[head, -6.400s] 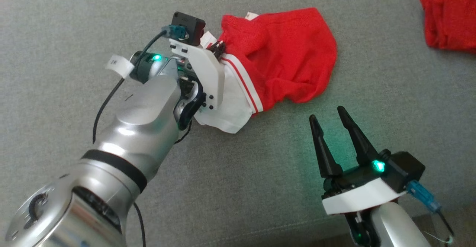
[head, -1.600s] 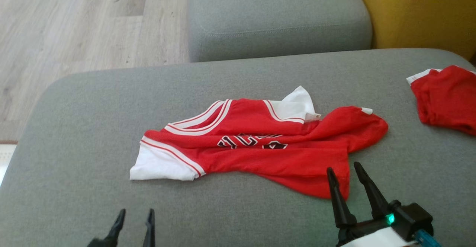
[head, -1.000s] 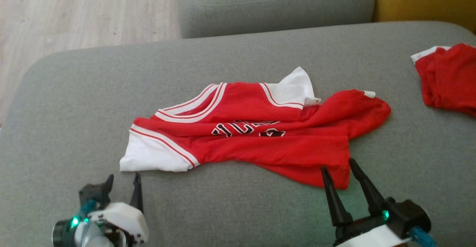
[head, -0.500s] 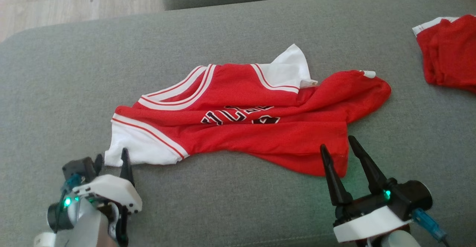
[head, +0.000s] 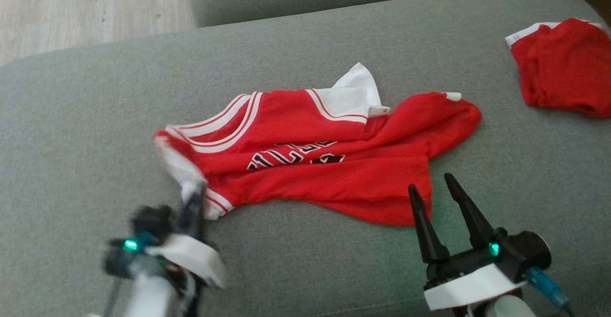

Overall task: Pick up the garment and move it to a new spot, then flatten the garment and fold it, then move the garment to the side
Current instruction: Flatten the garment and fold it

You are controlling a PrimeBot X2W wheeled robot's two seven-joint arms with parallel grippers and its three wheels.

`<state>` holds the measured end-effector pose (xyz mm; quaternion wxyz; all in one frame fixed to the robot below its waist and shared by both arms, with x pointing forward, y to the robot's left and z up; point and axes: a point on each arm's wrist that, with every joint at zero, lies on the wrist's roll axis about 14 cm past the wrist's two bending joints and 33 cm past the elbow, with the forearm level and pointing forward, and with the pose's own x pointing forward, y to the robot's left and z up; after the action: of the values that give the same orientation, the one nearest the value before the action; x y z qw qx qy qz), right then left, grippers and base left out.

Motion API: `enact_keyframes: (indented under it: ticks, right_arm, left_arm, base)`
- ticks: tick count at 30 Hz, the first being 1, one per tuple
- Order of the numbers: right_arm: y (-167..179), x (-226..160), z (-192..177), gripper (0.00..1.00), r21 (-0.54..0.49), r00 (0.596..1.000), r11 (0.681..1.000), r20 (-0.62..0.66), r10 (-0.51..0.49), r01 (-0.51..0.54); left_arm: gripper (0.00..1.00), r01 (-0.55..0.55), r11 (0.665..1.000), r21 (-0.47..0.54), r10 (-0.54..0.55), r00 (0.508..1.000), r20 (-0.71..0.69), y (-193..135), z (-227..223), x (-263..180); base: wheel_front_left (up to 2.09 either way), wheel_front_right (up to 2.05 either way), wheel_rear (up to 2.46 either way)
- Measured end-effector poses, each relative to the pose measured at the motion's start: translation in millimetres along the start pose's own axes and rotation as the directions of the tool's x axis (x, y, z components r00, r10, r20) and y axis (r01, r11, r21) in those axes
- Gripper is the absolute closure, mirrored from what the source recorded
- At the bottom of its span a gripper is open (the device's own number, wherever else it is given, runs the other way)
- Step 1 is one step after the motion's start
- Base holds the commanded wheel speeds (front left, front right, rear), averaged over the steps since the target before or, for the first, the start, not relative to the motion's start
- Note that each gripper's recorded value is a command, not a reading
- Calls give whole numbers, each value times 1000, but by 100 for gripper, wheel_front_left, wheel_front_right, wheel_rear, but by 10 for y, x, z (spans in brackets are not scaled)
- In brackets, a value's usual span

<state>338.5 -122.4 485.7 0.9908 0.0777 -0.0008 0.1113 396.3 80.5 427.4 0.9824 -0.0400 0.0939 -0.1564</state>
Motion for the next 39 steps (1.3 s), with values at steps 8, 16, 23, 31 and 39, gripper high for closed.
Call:
enact_keyframes:
  ticks: [8,16,23,31,39]
  right_arm:
    - [-9,-81,34,0,5,1000,1000,12,-18,18]
    - [-144,-182,112,0,2,997,997,38,-74,74]
    - [-159,-236,107,0,15,995,996,39,-91,91]
    - [-146,-318,138,0,24,993,995,54,-101,99]
    - [-186,-342,131,0,38,991,992,52,-121,119]
  left_arm:
    - [100,313,949,-29,-314,947,-73,-1085,-219,-127]
    - [0,504,864,-4,-499,855,-138,-1724,-310,-256]
    - [0,566,800,198,-523,821,-229,-1760,-433,-360]
    - [0,488,775,401,-401,871,-285,-1169,-306,-221]
    - [0,526,735,427,-374,840,-392,-982,-504,-212]
  base:
    - [0,0,0]
    - [0,0,0]
    - [0,0,0]
    - [0,0,0]
    - [0,0,0]
